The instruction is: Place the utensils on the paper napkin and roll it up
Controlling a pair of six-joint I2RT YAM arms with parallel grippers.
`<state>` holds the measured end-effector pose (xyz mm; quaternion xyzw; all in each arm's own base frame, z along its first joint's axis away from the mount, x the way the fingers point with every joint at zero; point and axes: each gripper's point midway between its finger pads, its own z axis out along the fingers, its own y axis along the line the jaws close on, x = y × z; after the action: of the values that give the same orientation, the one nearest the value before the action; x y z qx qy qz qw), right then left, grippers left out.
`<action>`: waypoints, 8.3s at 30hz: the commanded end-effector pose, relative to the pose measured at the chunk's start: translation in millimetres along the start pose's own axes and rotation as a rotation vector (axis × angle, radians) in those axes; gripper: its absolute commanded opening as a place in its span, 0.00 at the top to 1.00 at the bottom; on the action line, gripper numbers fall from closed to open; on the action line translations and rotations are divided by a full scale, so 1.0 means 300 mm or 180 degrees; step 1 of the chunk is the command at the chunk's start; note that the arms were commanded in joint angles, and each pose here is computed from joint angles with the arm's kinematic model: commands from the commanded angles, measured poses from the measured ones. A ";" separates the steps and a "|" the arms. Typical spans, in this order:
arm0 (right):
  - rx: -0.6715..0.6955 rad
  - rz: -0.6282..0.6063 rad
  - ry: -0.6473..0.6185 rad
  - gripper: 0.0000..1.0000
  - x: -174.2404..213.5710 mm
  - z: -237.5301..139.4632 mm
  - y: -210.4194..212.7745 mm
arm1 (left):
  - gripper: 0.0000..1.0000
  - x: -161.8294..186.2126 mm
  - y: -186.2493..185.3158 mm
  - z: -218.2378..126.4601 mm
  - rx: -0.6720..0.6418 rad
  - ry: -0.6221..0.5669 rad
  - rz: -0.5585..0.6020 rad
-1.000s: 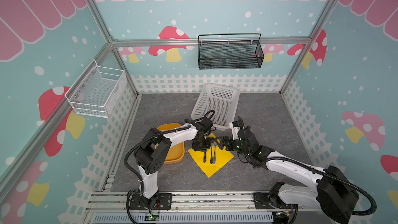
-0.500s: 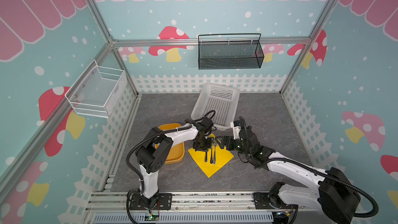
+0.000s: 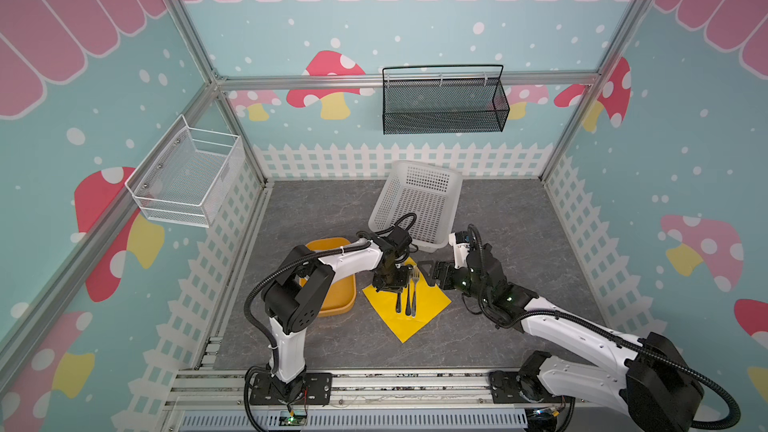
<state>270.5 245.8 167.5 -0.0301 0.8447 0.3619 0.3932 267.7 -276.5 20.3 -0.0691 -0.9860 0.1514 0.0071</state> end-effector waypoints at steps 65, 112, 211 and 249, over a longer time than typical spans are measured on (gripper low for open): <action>0.0294 -0.0363 -0.0619 0.01 -0.151 -0.098 -0.050 | 0.67 0.012 0.067 -0.161 -0.0052 -0.0773 0.0003; 0.0249 0.1259 0.0816 0.18 0.301 0.071 -0.061 | 0.60 0.174 0.195 -0.373 0.0725 -0.1089 -0.0435; -0.0046 0.0214 0.2449 0.49 0.678 -0.097 -0.126 | 0.85 0.272 -0.186 -0.128 0.1680 -0.0840 -0.0786; -0.0006 0.1474 0.1937 0.43 0.634 -0.127 -0.107 | 0.93 0.356 -0.172 -0.002 0.1117 -0.0631 -0.0452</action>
<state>130.4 241.5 38.7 0.0314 0.9121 0.4054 0.0512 148.1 -306.2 28.1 0.0223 -0.9435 0.3268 -0.0495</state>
